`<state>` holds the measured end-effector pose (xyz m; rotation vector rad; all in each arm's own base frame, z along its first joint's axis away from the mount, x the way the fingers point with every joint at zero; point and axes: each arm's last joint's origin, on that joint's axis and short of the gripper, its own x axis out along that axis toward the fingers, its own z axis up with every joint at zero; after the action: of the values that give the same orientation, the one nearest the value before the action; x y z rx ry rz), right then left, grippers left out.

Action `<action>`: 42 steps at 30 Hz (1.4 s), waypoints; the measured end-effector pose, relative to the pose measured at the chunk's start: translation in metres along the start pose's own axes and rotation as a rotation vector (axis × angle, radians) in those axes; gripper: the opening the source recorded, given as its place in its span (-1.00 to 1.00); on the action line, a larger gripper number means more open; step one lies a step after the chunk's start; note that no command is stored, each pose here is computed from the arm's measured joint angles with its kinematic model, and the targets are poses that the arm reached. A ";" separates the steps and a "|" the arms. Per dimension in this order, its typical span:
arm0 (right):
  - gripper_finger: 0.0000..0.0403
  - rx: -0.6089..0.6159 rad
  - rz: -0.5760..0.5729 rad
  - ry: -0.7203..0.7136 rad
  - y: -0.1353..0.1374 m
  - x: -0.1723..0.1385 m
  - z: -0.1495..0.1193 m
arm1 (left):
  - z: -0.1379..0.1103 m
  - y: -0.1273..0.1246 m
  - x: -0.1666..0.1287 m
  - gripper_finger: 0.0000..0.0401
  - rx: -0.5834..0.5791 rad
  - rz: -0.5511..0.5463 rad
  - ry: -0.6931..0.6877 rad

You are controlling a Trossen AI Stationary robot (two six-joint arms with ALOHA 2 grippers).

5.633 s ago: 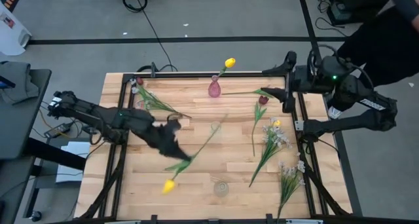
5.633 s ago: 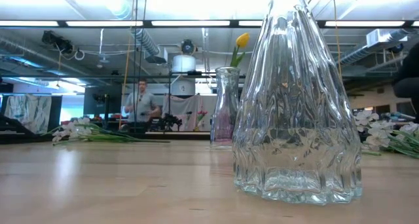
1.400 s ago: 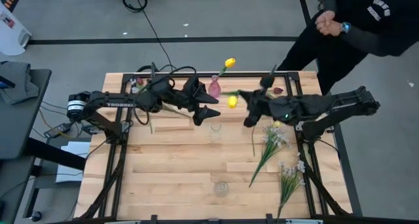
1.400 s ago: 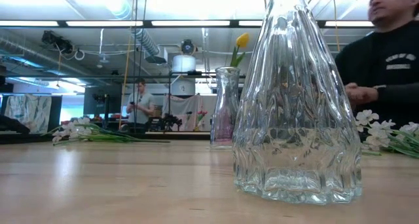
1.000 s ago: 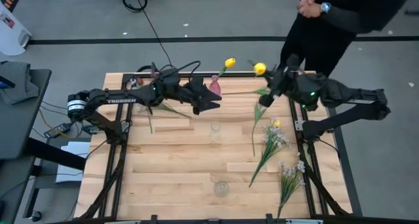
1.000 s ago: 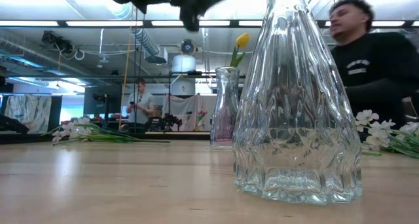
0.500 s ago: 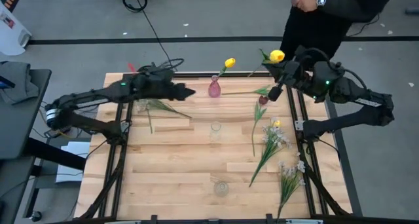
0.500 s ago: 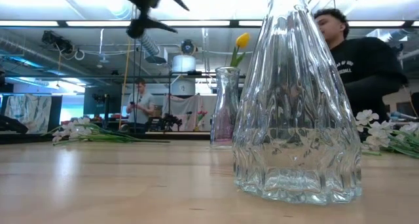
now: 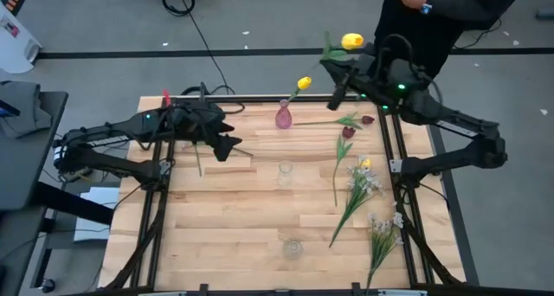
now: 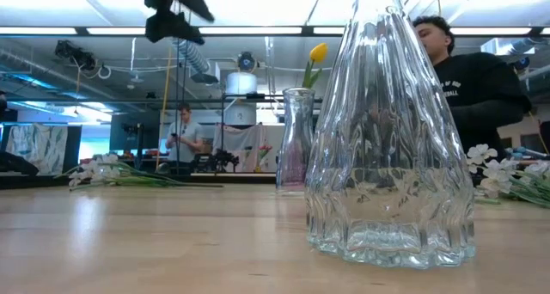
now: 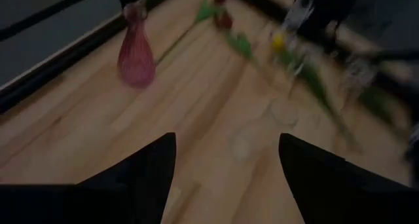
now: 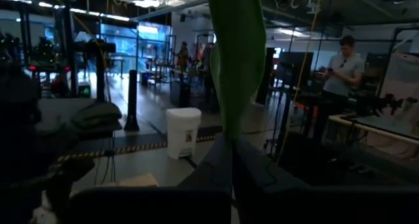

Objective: Sort flowers into vase by color
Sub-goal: Put the yellow flower into the pink transparent vase

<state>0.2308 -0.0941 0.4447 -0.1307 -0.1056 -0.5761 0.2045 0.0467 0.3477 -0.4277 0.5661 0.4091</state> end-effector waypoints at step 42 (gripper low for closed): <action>-0.97 0.065 0.120 0.281 -0.041 0.100 -0.118 | 0.017 -0.005 0.013 0.37 0.117 0.036 -0.164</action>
<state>0.2993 -0.1996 0.3454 0.0078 0.1553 -0.4662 0.2239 0.0540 0.3545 -0.2692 0.4365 0.4391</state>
